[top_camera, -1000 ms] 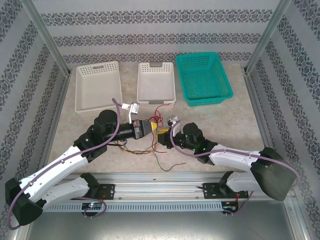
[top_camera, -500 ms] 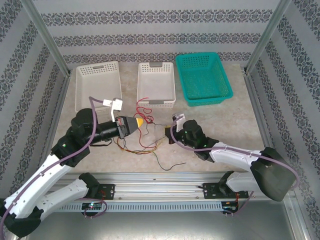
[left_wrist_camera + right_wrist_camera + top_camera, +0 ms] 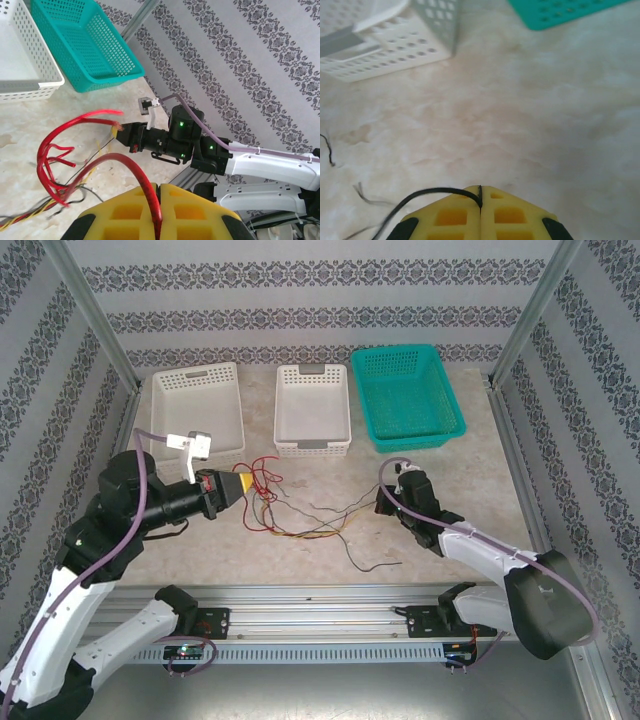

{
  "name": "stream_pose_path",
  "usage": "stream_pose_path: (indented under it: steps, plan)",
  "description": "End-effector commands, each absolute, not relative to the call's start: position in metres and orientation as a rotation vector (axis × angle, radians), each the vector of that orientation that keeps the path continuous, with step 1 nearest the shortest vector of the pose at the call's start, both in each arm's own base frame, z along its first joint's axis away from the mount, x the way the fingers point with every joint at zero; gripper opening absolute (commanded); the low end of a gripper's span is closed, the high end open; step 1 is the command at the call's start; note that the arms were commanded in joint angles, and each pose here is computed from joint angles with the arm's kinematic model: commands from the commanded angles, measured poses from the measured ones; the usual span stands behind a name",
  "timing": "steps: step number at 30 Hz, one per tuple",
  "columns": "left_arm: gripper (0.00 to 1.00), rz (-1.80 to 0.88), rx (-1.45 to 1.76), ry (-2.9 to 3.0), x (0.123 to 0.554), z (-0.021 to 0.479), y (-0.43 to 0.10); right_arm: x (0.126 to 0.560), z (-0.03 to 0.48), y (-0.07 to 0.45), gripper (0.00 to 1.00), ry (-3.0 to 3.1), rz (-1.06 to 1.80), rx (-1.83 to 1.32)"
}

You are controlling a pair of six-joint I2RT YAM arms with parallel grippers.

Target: Untangle the cables

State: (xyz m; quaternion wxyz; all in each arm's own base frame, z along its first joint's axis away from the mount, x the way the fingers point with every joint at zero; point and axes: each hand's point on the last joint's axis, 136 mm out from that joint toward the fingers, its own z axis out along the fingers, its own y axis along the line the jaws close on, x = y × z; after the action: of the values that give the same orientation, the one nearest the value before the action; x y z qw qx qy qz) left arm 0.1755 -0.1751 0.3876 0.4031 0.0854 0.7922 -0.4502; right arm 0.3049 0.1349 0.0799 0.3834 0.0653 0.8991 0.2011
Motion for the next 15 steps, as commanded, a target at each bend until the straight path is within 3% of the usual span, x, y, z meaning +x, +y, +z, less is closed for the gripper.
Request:
stream_pose_path:
  steps: [1, 7, 8, 10, 15]
  plan:
    - [0.00, -1.065, 0.268, 1.999, 0.165, 0.394, -0.164, 0.297, 0.068, 0.118, 0.00, 2.349, 0.464, 0.247]
    - [0.00, -1.107, 0.287, 2.010, 0.166, 0.392, -0.171, 0.297, 0.096, 0.125, 0.00, 2.296, 0.520, 0.192]
    - [0.00, -1.121, 0.292, 2.017, 0.166, 0.389, -0.174, 0.297, 0.110, 0.130, 0.05, 2.250, 0.568, 0.161]
    - [0.00, -1.137, 0.296, 2.017, 0.167, 0.385, -0.177, 0.294, 0.134, 0.132, 0.31, 2.166, 0.618, 0.132]
    - [0.00, -1.179, 0.345, 1.967, 0.164, 0.393, -0.183, 0.281, 0.194, 0.135, 0.53, 1.989, 0.706, 0.048]
